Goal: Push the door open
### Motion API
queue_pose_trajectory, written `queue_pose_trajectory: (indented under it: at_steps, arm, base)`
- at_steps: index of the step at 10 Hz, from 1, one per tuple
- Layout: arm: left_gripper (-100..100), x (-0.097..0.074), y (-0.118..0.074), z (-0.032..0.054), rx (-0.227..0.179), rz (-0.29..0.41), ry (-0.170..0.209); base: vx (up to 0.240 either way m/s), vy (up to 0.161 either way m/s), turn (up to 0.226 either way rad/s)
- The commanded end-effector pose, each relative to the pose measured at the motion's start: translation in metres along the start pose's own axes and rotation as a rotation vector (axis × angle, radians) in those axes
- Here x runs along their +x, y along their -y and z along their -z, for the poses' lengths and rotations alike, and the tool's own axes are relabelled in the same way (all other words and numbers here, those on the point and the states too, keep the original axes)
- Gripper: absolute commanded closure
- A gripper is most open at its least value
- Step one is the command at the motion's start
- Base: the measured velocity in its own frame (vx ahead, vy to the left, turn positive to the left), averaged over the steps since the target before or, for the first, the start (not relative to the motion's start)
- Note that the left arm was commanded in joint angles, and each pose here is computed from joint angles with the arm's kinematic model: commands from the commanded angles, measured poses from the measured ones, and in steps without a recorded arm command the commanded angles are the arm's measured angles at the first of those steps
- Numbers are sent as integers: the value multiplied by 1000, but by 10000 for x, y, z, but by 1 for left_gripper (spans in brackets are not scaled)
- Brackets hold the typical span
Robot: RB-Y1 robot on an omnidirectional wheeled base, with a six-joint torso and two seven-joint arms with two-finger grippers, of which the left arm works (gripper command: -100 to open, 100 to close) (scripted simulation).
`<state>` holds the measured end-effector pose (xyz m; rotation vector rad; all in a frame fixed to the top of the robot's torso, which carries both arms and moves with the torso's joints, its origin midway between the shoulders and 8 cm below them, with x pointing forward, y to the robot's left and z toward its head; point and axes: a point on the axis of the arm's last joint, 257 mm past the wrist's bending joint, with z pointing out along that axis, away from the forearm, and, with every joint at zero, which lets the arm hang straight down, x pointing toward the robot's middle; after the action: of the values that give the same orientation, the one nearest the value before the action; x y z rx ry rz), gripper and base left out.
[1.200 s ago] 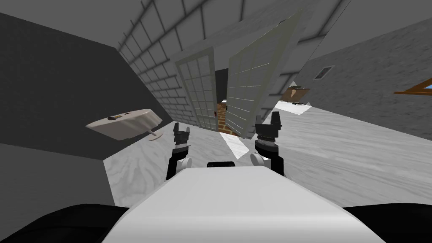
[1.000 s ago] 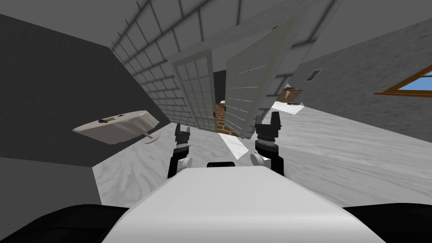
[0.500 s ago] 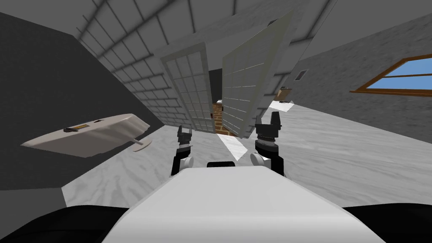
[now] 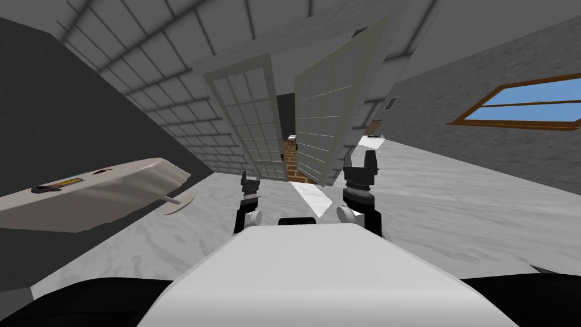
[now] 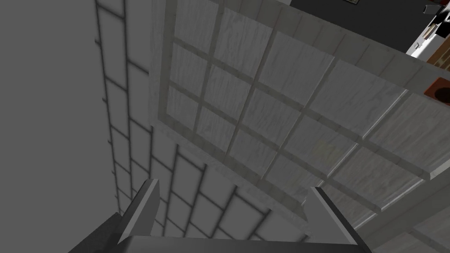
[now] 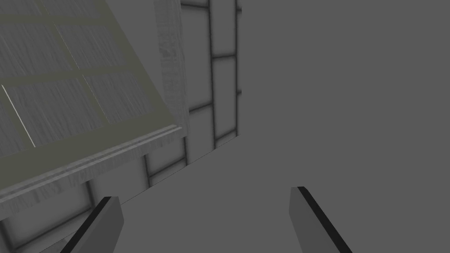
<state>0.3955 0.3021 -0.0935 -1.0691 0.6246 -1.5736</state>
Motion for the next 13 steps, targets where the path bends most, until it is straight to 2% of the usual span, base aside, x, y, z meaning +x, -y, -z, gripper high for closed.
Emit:
queue_pose_trajectory:
  at_steps: [1, 13]
  arm:
    - [-100, -48, -75, 16, -7, 36, 8]
    - [-100, -416, -695, 161, -51, 306, 100]
  base:
    - [87, 50, -117]
    - [86, 59, -138]
